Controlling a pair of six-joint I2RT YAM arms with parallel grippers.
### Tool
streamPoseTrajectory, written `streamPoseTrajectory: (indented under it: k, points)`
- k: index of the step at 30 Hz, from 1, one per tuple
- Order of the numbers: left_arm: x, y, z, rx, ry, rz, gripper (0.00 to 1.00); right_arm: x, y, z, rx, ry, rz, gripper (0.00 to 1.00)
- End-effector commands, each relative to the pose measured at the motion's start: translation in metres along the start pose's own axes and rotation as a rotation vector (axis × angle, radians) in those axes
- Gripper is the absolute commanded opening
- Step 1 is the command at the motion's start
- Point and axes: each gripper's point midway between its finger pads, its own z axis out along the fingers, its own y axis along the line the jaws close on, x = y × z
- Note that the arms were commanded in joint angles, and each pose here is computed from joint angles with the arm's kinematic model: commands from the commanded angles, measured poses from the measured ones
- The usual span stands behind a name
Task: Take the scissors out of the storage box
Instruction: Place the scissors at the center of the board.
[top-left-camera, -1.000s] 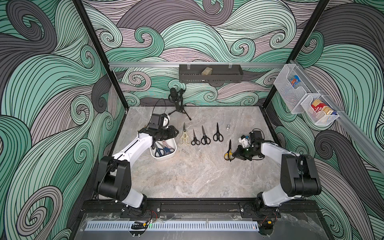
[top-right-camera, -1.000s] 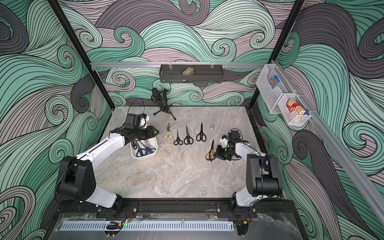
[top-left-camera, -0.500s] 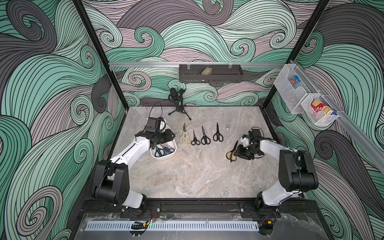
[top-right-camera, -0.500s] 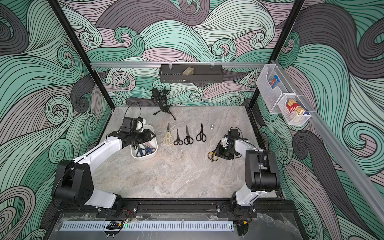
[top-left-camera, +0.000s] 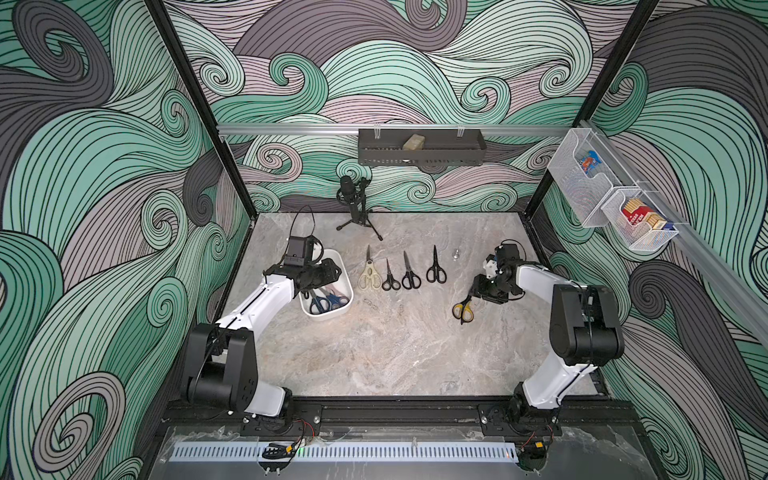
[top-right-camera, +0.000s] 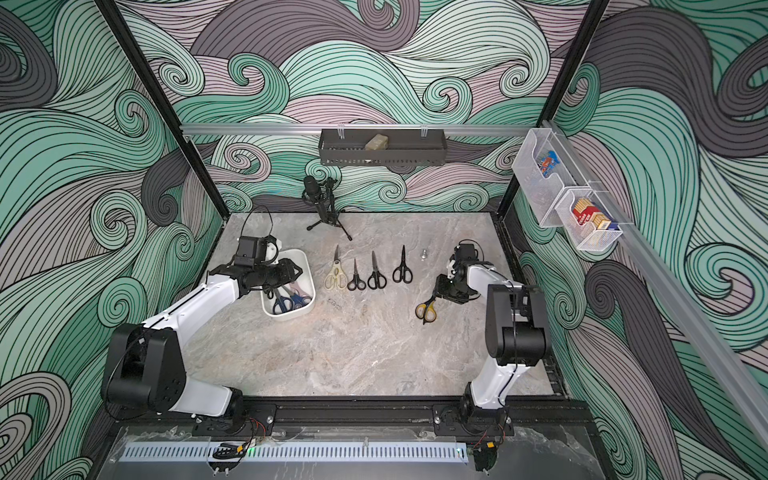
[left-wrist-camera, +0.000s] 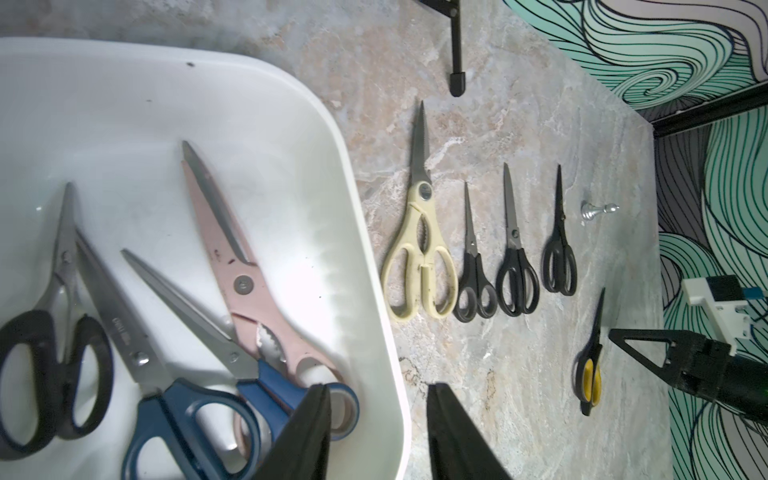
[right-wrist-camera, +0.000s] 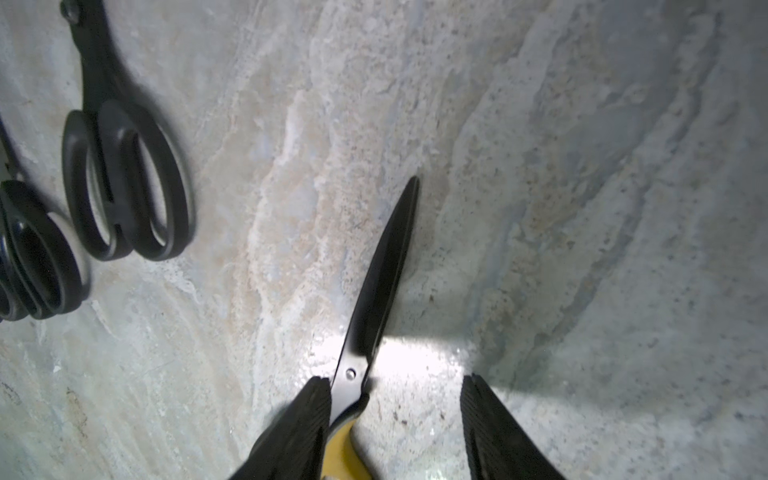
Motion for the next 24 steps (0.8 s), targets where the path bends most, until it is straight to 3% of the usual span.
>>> streamPoseTrajectory:
  k: [1, 10, 24]
  points:
    - [-0.007, 0.009, -0.008, 0.013, -0.023, -0.054, 0.41, -0.011, 0.005, 0.004, -0.028, -0.024, -0.001, 0.55]
    - [-0.012, 0.033, -0.019, -0.006, -0.063, -0.126, 0.41, -0.018, 0.030, 0.016, -0.179, -0.030, -0.007, 0.55]
    - [0.003, 0.060, -0.018, -0.101, -0.001, -0.124, 0.41, -0.010, 0.057, 0.026, -0.222, 0.009, -0.070, 0.55]
